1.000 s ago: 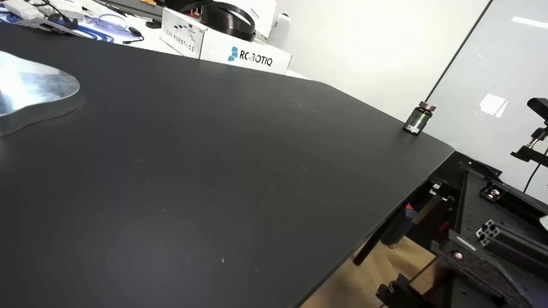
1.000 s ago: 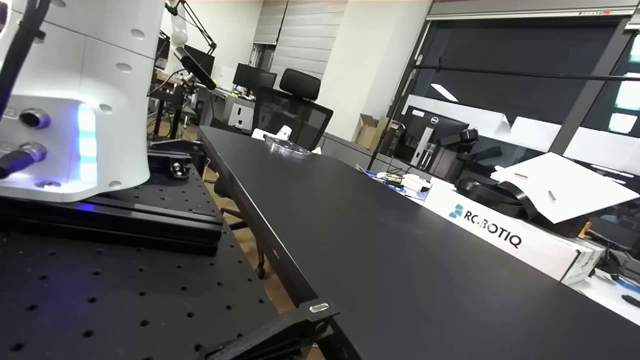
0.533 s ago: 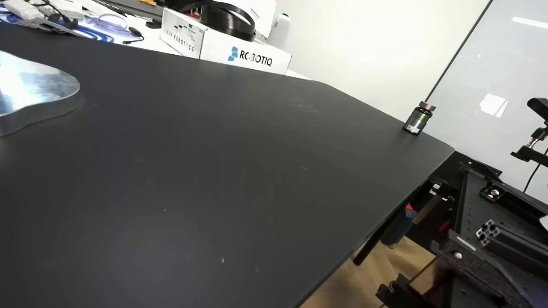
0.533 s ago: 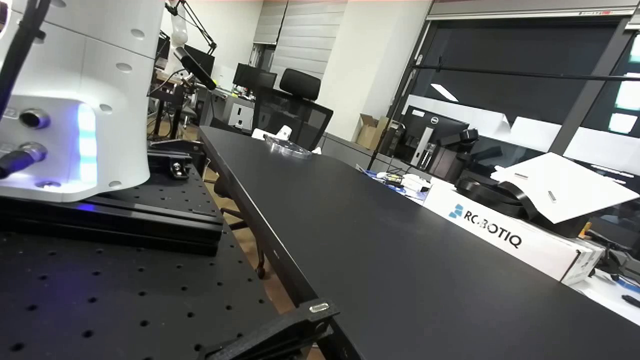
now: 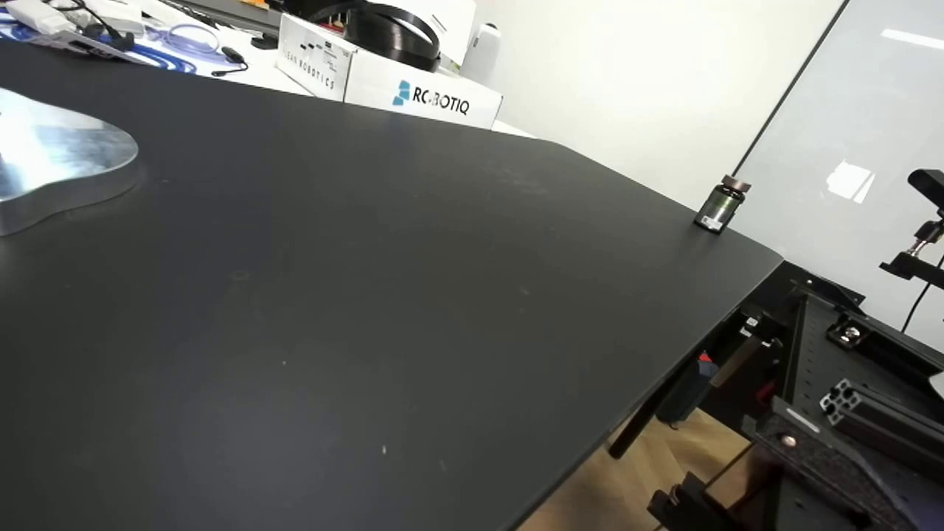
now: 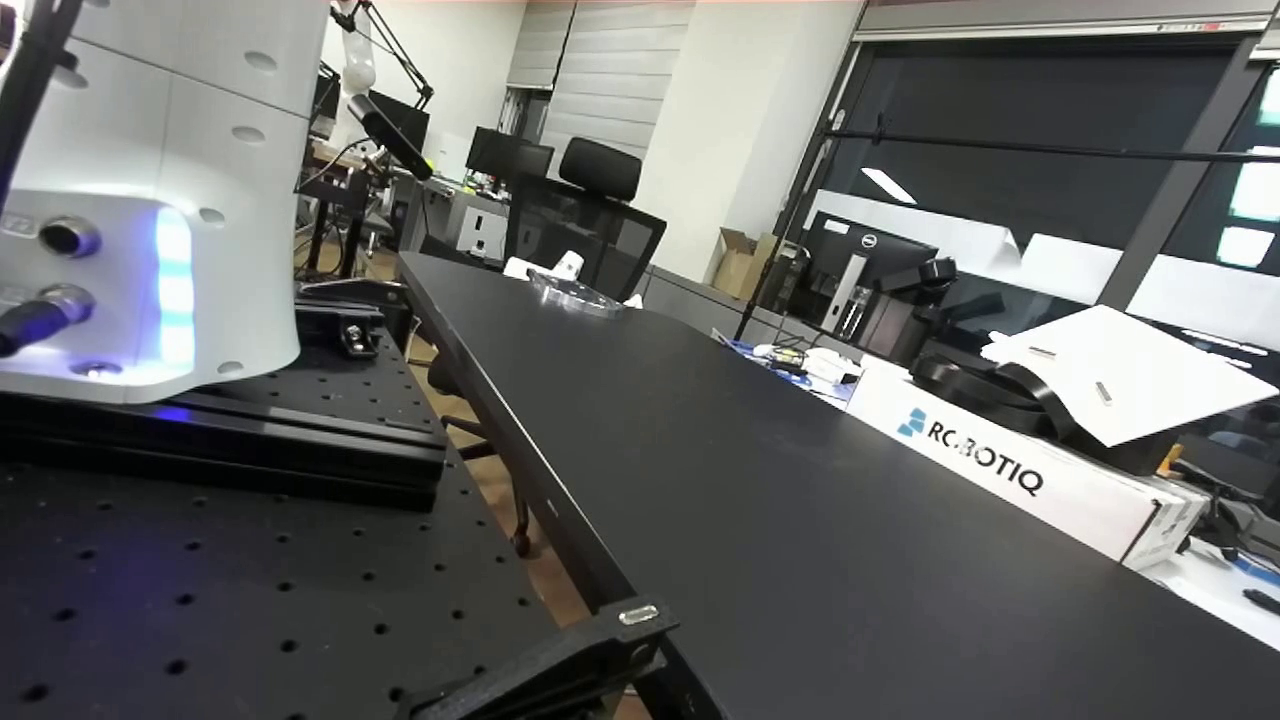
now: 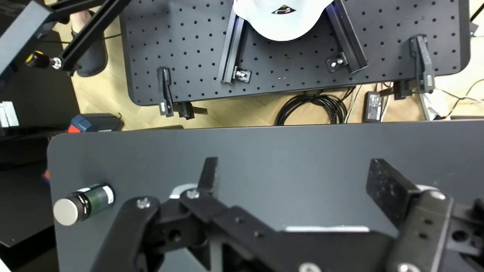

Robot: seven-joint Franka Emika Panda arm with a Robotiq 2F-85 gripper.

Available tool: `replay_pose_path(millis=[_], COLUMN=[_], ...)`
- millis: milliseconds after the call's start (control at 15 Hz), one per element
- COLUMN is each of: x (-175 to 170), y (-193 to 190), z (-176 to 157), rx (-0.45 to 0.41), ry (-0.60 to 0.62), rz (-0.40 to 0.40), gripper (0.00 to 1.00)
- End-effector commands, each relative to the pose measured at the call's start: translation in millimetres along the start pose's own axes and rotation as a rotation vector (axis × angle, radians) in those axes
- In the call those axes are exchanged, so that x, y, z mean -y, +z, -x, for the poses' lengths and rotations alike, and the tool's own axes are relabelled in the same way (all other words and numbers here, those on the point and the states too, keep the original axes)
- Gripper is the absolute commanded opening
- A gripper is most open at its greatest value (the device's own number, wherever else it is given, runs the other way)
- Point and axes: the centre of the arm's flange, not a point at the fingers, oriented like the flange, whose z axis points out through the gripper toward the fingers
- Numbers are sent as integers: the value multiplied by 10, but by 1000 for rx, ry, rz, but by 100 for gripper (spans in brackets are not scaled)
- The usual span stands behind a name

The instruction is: Move the black bottle to the left

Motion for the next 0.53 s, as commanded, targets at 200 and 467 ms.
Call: replay_pose_path(millis=[200, 467], x=[-1753, -2394], y=[309, 624], z=[215, 333], rx=[-95, -140], ry=[269, 493], rz=[-207, -356], gripper=[100, 100])
